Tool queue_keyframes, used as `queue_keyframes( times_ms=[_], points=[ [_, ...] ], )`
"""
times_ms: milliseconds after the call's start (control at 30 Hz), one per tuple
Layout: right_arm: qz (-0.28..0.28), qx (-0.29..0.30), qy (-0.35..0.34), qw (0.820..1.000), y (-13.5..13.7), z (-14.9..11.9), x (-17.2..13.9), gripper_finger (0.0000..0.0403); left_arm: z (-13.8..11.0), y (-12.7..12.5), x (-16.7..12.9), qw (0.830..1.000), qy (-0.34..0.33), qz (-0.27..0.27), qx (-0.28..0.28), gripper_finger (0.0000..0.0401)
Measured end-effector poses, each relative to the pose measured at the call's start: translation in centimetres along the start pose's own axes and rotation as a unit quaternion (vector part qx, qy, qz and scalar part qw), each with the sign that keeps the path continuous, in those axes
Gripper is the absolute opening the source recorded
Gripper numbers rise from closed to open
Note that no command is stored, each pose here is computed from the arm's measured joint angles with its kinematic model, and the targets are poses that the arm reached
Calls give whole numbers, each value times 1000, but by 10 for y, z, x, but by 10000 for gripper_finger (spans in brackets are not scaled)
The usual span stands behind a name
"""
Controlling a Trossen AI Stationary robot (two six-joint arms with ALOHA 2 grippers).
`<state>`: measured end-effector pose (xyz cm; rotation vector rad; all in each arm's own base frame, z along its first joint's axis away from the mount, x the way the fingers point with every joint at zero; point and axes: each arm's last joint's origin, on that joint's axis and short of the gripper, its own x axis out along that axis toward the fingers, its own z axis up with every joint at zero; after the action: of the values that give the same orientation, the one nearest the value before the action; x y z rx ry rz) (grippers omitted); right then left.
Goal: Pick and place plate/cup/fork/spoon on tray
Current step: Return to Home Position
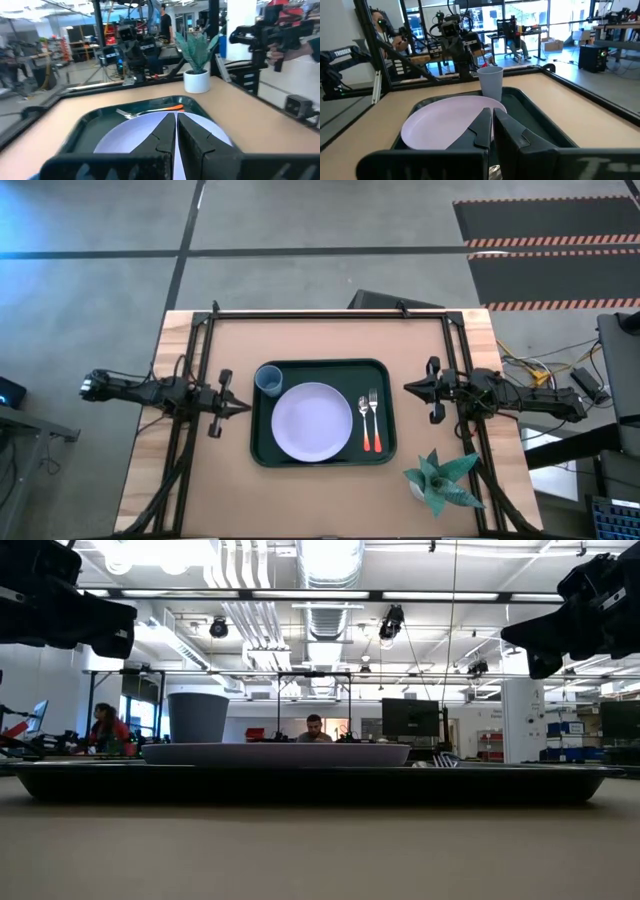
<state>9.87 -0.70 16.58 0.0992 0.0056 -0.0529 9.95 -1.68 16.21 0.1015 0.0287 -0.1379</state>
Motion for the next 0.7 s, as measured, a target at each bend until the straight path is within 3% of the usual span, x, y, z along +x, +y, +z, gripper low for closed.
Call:
queue_keyframes(
  times_ms=[400,700],
  points=[
    [-17,-17,0,1000,-3,0,0,9,-1,14,-1,996,7,86,21,0],
    [-20,-24,0,1000,-4,0,0,9,-2,12,0,999,8,40,4,0]
  ],
)
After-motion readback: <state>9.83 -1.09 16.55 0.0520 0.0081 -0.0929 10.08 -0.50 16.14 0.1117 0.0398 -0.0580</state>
